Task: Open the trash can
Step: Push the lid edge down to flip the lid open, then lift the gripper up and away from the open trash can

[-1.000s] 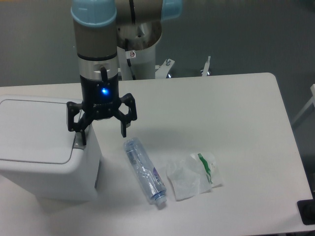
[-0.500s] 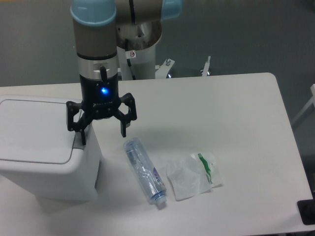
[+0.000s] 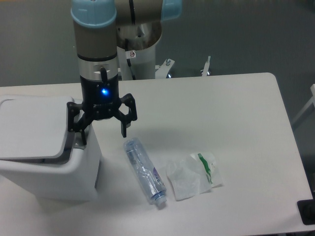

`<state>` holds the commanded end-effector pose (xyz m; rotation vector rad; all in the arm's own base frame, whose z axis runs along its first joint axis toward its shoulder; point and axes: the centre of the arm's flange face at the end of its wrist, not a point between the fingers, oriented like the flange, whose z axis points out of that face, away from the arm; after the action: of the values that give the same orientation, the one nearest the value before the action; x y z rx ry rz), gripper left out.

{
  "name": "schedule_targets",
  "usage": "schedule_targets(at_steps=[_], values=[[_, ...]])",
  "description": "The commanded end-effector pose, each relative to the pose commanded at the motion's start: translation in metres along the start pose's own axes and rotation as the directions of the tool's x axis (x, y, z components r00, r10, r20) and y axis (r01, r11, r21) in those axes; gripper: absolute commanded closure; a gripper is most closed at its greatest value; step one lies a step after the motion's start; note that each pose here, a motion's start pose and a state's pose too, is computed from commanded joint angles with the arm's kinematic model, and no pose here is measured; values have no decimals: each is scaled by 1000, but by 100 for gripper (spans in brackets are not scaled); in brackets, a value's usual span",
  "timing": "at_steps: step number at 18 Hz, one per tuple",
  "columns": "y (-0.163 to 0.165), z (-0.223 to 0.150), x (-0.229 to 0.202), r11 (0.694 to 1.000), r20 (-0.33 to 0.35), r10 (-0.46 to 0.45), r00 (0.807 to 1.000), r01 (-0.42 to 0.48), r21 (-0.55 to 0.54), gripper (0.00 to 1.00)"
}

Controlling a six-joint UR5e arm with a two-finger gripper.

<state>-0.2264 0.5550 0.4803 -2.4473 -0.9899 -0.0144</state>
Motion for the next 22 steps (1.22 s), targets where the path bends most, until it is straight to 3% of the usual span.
schedule_targets(at_steps=[8, 12, 17, 22], values=[[-15, -30, -3, 998, -8, -5, 1000, 5, 61, 0], [-27, -59, -37, 992, 17, -56, 998, 54, 116, 0], [-47, -73, -87, 980, 110, -127, 986, 107, 168, 0], [-49, -64, -126, 992, 213, -41, 976, 14, 128, 0]])
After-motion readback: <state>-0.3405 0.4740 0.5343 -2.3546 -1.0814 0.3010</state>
